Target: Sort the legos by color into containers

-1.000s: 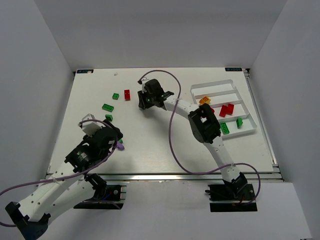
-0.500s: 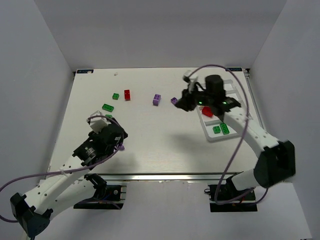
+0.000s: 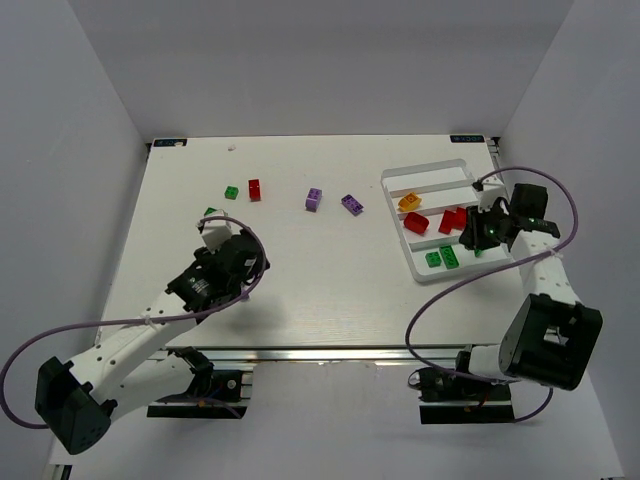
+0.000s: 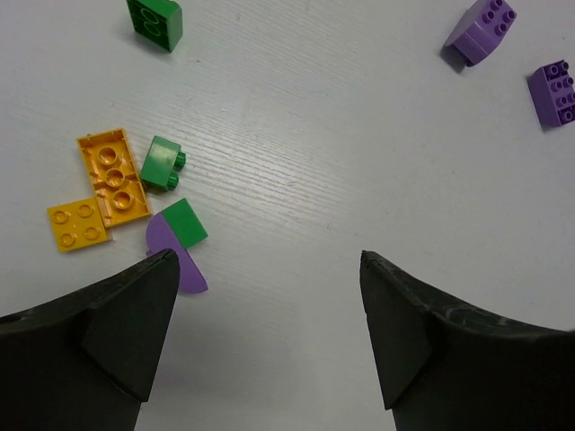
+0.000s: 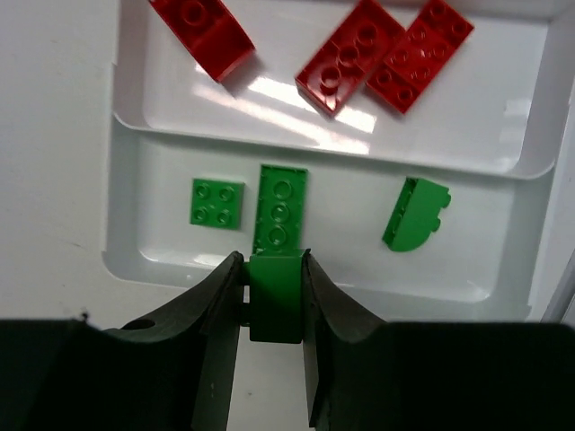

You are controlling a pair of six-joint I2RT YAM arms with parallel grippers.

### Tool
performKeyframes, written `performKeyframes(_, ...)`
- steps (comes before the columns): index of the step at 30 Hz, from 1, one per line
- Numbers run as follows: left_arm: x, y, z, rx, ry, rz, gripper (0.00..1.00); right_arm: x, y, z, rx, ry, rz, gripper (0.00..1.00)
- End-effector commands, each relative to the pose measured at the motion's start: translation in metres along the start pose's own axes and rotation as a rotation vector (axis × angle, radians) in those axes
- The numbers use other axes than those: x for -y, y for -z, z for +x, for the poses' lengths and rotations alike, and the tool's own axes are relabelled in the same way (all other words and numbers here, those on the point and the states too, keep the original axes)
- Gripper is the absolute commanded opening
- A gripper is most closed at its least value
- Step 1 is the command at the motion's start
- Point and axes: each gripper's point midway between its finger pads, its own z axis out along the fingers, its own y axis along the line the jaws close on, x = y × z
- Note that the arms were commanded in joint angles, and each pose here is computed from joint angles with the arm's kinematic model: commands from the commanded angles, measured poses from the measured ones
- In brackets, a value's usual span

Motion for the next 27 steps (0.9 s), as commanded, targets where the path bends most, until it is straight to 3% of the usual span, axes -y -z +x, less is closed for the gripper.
performKeyframes(1,0.017,0.003,-0.014,0.013,0.004,0.056,0.91,0.021,-0.003,0.009,-0.058,0.023,0.016,0.0)
performKeyframes(5,0.017,0.001,-0.01,-0.005,-0.014,0.05,0.91,0.038,-0.016,0.007,-0.072,0.032,0.042,0.06)
performKeyframes(11,0.012,0.001,-0.008,-0.018,-0.019,0.037,0.91,0.054,-0.036,0.014,-0.105,-0.023,0.042,0.25)
performKeyframes(15,0.01,0.002,-0.01,-0.019,-0.022,0.03,0.91,0.057,-0.043,0.015,-0.115,-0.031,0.038,0.59)
performKeyframes(17,0.009,0.001,-0.011,-0.023,-0.027,0.027,0.91,0.058,-0.042,0.013,-0.106,-0.029,0.037,0.66)
performKeyframes(22,0.01,-0.004,-0.01,-0.059,-0.067,0.04,0.89,0.051,-0.031,-0.002,-0.056,-0.014,-0.008,0.68)
performKeyframes(24,0.007,-0.009,-0.014,-0.072,-0.057,0.036,0.84,0.042,-0.02,-0.015,-0.021,0.061,-0.053,0.72)
performKeyframes(27,0.002,-0.017,-0.011,-0.127,-0.049,0.039,0.74,0.003,0.002,-0.032,0.052,0.212,-0.261,0.79)
